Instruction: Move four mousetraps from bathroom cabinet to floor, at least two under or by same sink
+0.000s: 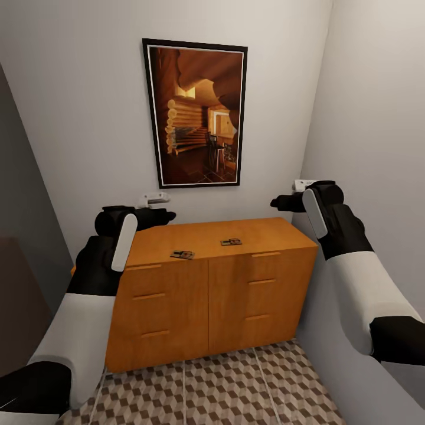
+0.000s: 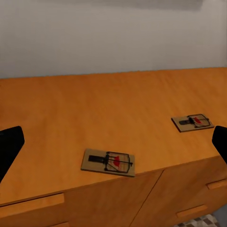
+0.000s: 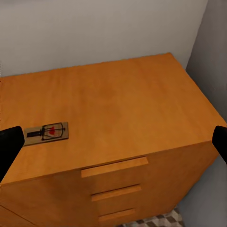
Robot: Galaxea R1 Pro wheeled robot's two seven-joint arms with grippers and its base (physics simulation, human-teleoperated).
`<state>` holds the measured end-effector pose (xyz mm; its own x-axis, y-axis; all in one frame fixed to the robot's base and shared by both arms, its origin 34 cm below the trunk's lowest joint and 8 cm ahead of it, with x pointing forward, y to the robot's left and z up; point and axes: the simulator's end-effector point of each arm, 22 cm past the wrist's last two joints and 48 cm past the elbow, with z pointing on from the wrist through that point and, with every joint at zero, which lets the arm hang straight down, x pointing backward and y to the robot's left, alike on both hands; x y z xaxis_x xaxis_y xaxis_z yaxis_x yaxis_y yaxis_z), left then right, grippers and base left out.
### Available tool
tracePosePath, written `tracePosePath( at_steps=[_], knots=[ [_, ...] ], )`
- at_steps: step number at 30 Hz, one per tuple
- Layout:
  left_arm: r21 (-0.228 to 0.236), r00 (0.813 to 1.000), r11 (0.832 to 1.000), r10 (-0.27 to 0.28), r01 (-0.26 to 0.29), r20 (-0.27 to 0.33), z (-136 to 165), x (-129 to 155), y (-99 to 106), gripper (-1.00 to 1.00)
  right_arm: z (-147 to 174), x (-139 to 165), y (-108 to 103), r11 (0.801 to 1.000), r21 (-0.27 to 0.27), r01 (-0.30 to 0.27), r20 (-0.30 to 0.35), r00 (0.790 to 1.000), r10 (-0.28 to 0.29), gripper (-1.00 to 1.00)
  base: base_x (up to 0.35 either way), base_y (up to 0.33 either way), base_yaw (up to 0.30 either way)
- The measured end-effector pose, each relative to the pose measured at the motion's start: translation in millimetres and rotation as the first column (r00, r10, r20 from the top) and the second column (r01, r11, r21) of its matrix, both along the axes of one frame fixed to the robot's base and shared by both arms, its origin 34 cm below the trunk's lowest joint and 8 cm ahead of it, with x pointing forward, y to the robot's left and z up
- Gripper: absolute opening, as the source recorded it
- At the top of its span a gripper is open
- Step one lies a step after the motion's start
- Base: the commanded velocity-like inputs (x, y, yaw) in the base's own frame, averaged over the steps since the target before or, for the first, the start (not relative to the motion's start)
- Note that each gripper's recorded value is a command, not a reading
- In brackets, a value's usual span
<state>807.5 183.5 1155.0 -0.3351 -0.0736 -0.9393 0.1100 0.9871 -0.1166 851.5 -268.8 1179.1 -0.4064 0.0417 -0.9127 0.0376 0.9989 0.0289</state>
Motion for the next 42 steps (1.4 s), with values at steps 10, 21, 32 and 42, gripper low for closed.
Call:
tracePosePath(
  at_steps=[10, 21, 32, 42],
  knots=[
    [0.003, 1.0, 1.0, 0.001, -0.001, -0.013, -5.3, 1.1, 0.6, 1.0, 0.3, -0.3, 0.8, 1.0, 0.0, -0.002, 0.0, 1.0, 0.002, 1.0, 0.083, 0.0, 0.0],
    [0.006, 1.0, 1.0, 0.004, -0.004, -0.025, -9.9, 2.1, 1.9, 1.0, 0.4, -0.5, -2.0, 1.0, -0.011, 0.01, 0.0, 1.0, -0.01, 1.0, 0.29, 0.0, 0.0],
    [0.005, 1.0, 1.0, 0.002, -0.002, -0.027, -10.9, 2.6, 1.6, 1.0, 0.1, -0.1, -3.2, 1.0, -0.013, 0.013, 0.0, 1.0, -0.013, 1.0, 0.086, 0.0, -0.004],
    [-0.001, 0.999, 1.0, -0.009, 0.009, -0.049, -18.5, 3.2, -1.7, 1.0, 3.1, -1.6, -4.1, 1.0, -0.015, 0.017, 0.004, 1.0, -0.017, 1.0, 0.007, 0.0, -0.185]
  ],
)
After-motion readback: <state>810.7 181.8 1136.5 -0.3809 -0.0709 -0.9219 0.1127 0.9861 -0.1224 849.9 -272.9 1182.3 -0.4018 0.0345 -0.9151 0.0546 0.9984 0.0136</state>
